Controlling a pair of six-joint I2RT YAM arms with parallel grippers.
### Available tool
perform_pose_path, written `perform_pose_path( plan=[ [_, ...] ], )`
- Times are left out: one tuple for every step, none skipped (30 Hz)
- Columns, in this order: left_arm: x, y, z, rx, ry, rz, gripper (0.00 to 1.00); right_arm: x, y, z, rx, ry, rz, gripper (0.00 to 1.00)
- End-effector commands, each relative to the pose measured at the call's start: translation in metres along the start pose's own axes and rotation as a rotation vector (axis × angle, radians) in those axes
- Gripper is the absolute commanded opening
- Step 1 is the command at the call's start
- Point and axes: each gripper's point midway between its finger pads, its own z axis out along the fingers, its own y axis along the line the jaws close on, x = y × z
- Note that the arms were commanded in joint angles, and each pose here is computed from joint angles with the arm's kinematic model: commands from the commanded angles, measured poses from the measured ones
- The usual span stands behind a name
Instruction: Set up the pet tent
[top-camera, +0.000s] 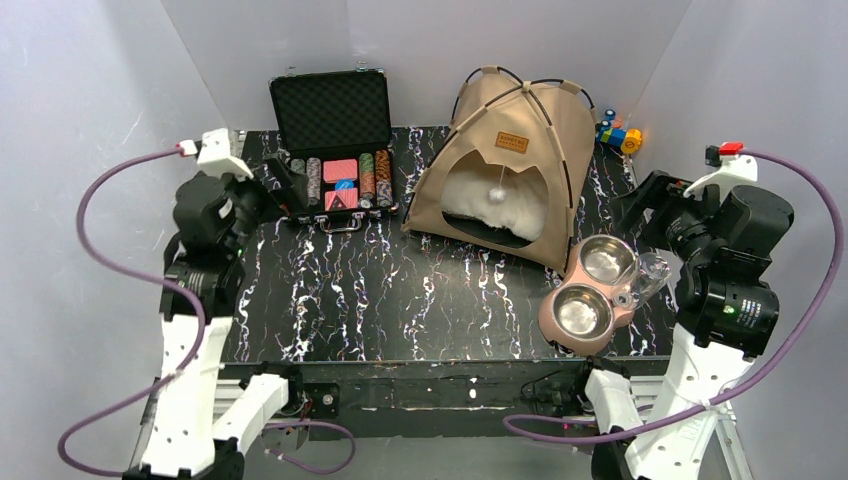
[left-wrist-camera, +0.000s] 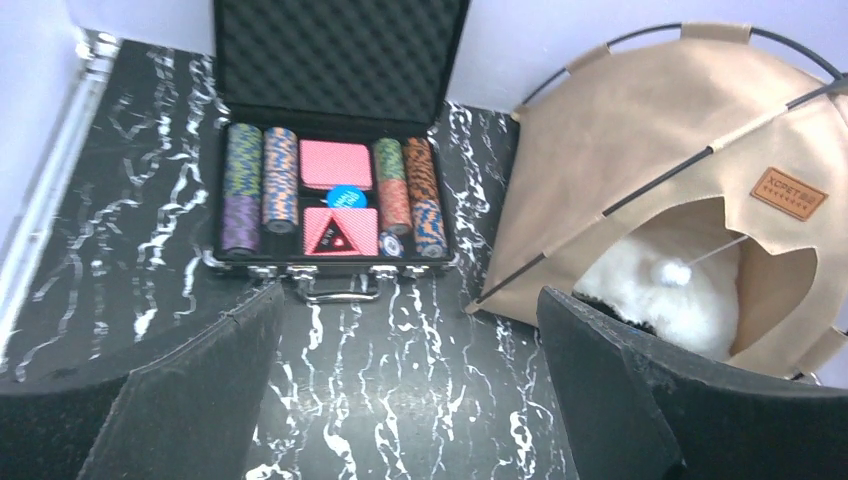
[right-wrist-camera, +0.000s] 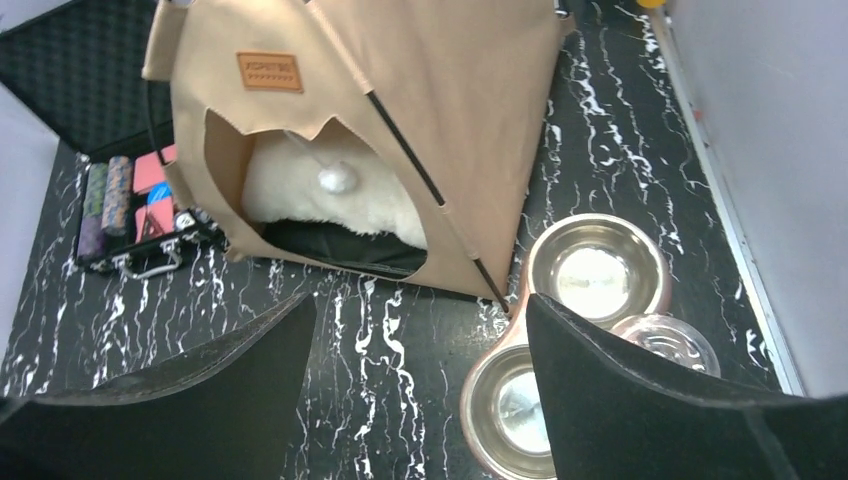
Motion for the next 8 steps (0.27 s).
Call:
perform_pose_path(
  plan=[
    [0.000,0.025,-0.028,-0.136,0.008,0.049,0.98,-0.009,0.017,0.001,-0.093,-0.040,-0.078,0.85],
    [0.000,0.026,-0.032,-0.144,0.004,0.049,0.98,-0.008,0.017,0.001,-0.093,-0.037,-0.081,0.85],
    [-0.002,0.027,-0.035,-0.153,-0.006,0.050,0.98,-0.007,0.017,0.003,-0.093,-0.033,-0.083,0.85],
    [-0.003,0.029,-0.039,-0.165,-0.011,0.046,0.98,-0.005,0.018,0.003,-0.099,-0.030,-0.084,0.85],
    [-0.005,0.030,-0.042,-0.174,-0.017,0.043,0.98,-0.005,0.019,0.004,-0.106,-0.027,-0.085,0.85],
    [-0.006,0.031,-0.044,-0.179,-0.016,0.043,0.98,-0.004,0.020,0.005,-0.113,-0.025,-0.085,0.85],
    [-0.006,0.031,-0.045,-0.183,-0.012,0.043,0.98,-0.004,0.021,0.005,-0.119,-0.024,-0.085,0.85],
    [-0.006,0.031,-0.046,-0.182,-0.008,0.042,0.98,-0.003,0.022,0.006,-0.125,-0.023,-0.084,0.85]
  ],
)
